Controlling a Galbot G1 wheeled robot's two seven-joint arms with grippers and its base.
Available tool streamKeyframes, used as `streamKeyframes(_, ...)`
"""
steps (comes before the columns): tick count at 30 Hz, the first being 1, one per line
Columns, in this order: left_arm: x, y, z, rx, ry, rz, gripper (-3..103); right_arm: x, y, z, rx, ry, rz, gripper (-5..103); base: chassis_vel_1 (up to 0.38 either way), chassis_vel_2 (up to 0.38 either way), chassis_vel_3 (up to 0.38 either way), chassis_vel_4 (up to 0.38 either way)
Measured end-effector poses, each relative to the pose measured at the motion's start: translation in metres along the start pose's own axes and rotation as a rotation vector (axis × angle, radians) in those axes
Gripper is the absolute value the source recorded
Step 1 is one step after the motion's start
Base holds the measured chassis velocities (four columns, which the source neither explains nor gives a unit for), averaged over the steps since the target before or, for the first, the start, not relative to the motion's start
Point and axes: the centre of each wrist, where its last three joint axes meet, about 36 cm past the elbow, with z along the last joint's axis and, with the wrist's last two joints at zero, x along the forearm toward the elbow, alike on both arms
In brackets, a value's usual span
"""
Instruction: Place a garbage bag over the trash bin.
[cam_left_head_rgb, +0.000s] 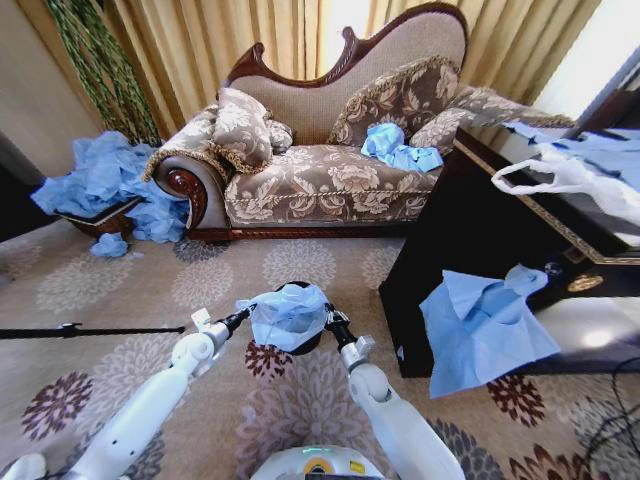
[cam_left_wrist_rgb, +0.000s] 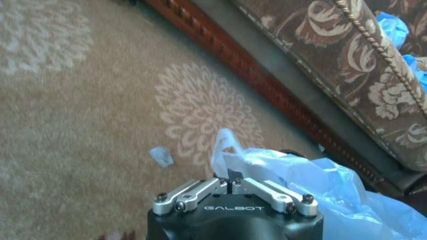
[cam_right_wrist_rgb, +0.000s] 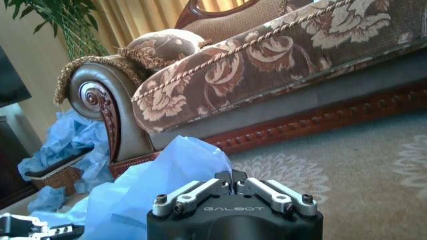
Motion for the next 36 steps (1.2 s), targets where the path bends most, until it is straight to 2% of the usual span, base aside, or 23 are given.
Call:
streamKeyframes(7,-0.017,-0.007,0.009,0.015,-0.006,0.006,0,-0.012,-0.011,0.007,0.014,0.005,0.013,0,0.0,0.0,0.0,0.0)
streamKeyframes(16,-0.029,-0.012,-0.003,0.005,-0.02,0.006,0,-0.034,-0.021,-0.001,0.033,-0.017,0.02,0,0.0,0.0,0.0,0.0)
streamKeyframes(22,-0.011,-0.005,-0.007,-0.021,-0.019,0.002,0,-0.005,-0.02,-0.002,0.029,-0.011,0.016,0,0.0,0.0,0.0,0.0)
streamKeyframes(25,0.007,0.007,0.001,-0.031,-0.004,-0.012,0,0.01,-0.014,0.002,0.027,-0.004,0.006,0,0.0,0.0,0.0,0.0)
streamKeyframes(29,0.018,0.013,0.014,-0.026,0.014,-0.02,0,0.014,-0.007,0.005,0.028,-0.007,0.0,0,0.0,0.0,0.0,0.0)
streamKeyframes(36,0.015,0.021,0.026,-0.037,0.029,-0.032,0,0.027,-0.009,0.019,0.041,0.023,0.003,0,0.0,0.0,0.0,0.0)
